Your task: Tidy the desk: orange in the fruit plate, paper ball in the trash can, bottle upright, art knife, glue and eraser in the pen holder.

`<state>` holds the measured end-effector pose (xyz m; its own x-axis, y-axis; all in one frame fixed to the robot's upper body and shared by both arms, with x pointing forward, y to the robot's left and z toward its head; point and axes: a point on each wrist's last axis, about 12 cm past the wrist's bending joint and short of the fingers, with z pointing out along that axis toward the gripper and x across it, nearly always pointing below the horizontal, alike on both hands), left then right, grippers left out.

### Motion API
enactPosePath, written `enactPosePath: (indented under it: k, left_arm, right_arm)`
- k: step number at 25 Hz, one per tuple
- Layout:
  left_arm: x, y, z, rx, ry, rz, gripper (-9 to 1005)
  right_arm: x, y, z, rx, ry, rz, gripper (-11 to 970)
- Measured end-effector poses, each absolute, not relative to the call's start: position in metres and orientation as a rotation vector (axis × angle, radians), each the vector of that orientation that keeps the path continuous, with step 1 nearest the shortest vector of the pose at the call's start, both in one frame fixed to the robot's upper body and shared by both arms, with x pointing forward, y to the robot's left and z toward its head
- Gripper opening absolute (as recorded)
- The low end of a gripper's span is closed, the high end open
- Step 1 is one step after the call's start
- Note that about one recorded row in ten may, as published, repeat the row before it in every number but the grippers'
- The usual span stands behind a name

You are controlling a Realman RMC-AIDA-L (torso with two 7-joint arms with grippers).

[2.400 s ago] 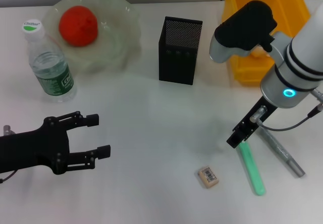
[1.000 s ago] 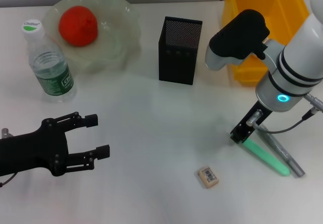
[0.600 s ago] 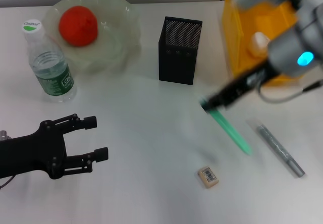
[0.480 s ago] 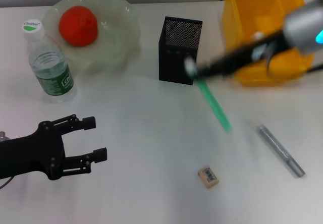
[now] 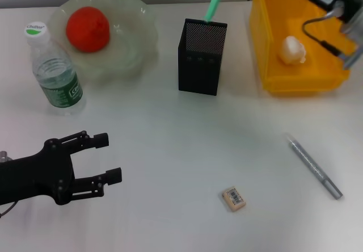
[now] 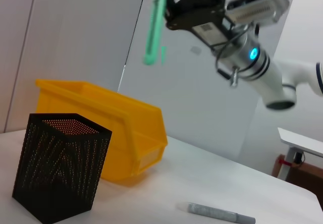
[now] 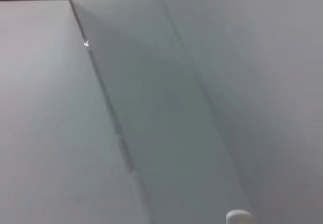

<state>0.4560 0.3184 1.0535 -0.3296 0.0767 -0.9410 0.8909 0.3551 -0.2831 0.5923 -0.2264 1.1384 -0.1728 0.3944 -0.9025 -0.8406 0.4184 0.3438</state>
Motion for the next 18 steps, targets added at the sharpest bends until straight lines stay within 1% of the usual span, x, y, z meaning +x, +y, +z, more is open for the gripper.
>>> enactPosePath:
  k: [5,9,13,18]
  left_arm:
    - [0.456,0.318,1.053,0.869,1.686,-1.096,845]
    - [0.455,0.318,1.053,0.864,1.688,-1.099,845]
    - [0.454,0.318,1.051,0.858,1.694,-1.102,844]
    - [0.452,0.319,1.050,0.852,1.698,-1.102,844]
  right_arm:
    - [0.600,-0.204,1.111,-0.462,1.375,0.960,262]
    - [0.609,-0.192,1.099,-0.495,1.458,0.861,274]
    - [0.612,-0.191,1.095,-0.491,1.502,0.833,287]
    - [0.611,-0.191,1.095,-0.512,1.525,0.872,303]
